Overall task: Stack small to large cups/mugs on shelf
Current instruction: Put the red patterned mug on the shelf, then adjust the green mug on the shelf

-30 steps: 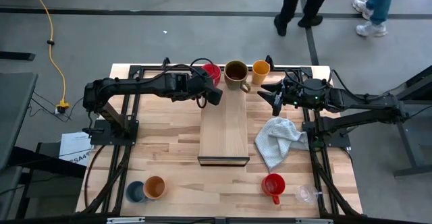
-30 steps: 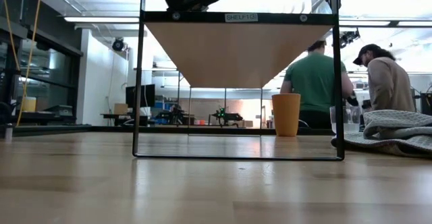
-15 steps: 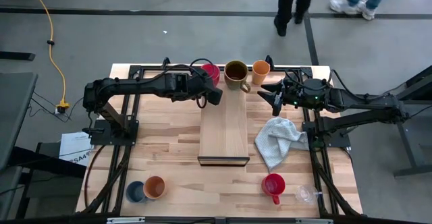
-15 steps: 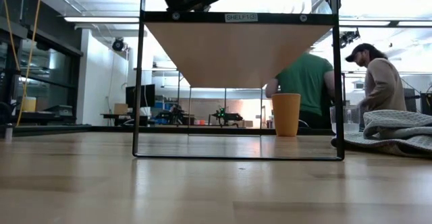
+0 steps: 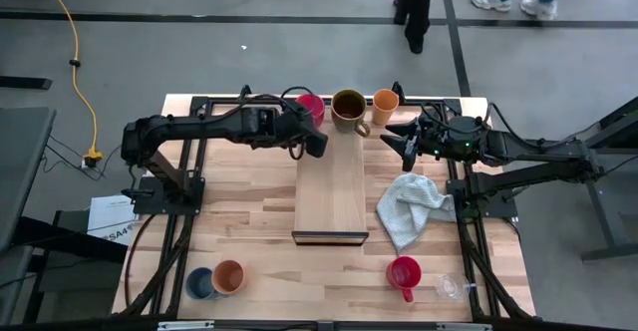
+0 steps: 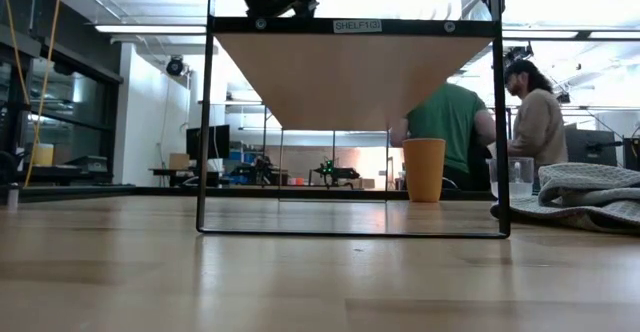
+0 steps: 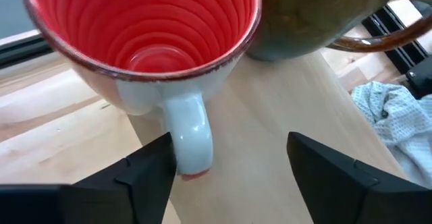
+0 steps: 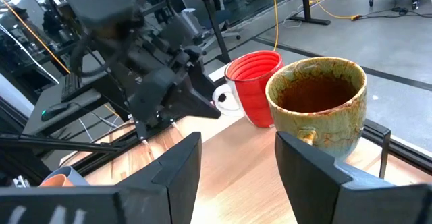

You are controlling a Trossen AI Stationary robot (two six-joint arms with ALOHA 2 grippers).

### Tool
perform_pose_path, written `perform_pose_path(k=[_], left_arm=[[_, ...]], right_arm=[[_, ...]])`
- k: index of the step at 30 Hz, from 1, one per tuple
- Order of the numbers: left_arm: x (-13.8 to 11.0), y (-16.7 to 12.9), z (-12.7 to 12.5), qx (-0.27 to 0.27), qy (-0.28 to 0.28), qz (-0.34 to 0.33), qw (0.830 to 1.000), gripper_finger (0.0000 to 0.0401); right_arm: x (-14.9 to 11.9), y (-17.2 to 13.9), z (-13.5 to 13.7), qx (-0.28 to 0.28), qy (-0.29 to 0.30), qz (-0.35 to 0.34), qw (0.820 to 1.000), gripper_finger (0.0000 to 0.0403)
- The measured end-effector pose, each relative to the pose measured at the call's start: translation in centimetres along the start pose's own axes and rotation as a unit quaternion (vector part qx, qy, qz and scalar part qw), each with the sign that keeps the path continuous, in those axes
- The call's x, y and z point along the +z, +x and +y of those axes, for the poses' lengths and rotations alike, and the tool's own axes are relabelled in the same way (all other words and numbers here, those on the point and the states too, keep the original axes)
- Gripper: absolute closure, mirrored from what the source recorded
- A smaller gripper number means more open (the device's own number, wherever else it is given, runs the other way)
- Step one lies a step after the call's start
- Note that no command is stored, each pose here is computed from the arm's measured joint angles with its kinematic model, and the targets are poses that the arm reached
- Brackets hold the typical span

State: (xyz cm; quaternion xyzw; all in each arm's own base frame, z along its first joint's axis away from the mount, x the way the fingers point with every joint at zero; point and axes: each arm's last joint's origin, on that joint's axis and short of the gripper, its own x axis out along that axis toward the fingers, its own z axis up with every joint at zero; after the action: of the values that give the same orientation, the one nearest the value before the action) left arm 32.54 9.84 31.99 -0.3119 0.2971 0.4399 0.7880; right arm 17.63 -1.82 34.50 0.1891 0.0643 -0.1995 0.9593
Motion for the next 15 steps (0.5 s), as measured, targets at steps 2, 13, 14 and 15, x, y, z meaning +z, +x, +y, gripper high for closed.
perform_pose_path(k=[2,13,14,15], left_arm=[[0.2,-0.8,0.2,-0.007,-0.004,-0.005,1.000,0.0129],[1.5,-6.2,1.9,-0.077,-0.002,-0.031,0.997,0.0142],[1.6,-6.9,2.1,-0.083,0.002,-0.038,0.996,0.0145],[1.7,-7.6,2.4,-0.088,0.007,-0.045,0.995,0.0149]], right_arm=[[0.0,0.0,0.0,0.000,0.000,0.000,1.000,0.0221],[0.0,0.0,0.0,0.000,0.000,0.000,1.000,0.0221],[0.0,0.0,0.0,-0.003,0.000,-0.001,1.000,0.0221],[0.0,0.0,0.0,-0.007,0.000,-0.003,1.000,0.0221]])
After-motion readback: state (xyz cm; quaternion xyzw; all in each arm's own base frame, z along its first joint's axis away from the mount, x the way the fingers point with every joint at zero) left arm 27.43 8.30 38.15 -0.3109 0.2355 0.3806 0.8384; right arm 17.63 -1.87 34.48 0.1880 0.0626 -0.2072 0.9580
